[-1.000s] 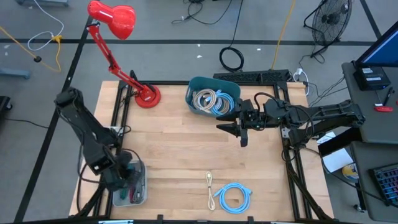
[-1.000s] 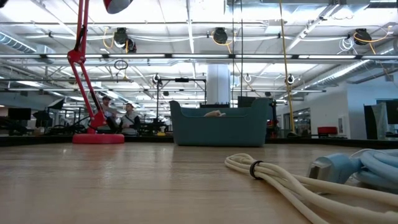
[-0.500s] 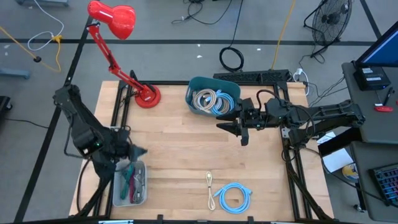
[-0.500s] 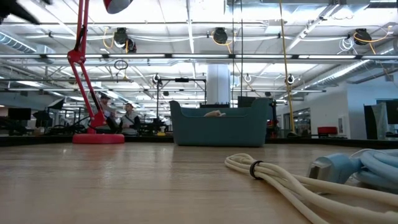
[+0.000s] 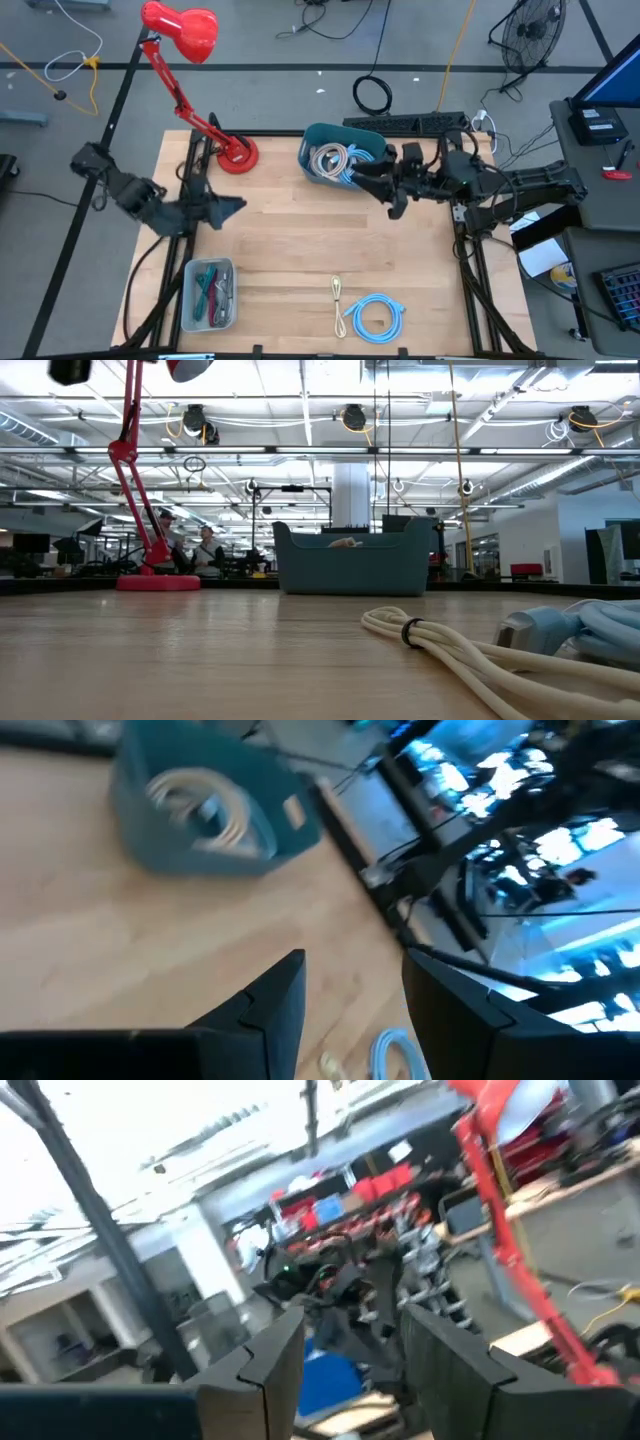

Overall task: Pick & Place USB Port
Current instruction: Put the light blue wire cable into the blue bin

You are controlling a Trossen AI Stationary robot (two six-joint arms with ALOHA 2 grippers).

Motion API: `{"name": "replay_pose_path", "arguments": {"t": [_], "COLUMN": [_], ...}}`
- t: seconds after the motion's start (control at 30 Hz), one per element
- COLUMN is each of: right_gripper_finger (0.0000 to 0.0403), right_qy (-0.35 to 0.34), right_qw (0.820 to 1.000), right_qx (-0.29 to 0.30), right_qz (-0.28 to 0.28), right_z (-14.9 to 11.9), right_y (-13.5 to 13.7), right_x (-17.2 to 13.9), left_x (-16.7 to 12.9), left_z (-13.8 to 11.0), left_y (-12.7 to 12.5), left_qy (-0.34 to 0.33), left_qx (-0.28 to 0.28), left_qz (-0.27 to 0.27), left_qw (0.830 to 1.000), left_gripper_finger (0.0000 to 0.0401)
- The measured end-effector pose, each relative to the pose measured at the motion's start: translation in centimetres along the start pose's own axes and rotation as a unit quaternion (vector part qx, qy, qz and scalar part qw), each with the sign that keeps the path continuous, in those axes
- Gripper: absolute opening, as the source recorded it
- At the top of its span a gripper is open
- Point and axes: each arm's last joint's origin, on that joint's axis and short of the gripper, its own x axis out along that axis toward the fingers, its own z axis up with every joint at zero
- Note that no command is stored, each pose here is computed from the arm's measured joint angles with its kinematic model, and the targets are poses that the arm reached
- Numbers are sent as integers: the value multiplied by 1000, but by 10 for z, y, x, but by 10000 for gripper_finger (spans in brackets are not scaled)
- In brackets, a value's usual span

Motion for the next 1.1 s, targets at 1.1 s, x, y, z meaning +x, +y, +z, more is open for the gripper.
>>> {"name": "replay_pose_path", "arguments": {"t": [1.1], "right_gripper_finger": [160], "right_qy": [104], "right_qw": [985], "right_qx": [-55], "right_qz": [126], "right_z": [-86], "right_y": [33], "right_x": [40], "left_x": [100], "left_z": [16], "left_y": [-43], "left_qy": [122], "left_qx": [214], "left_qz": [-288], "left_qw": [925], "left_gripper_finger": [168]}}
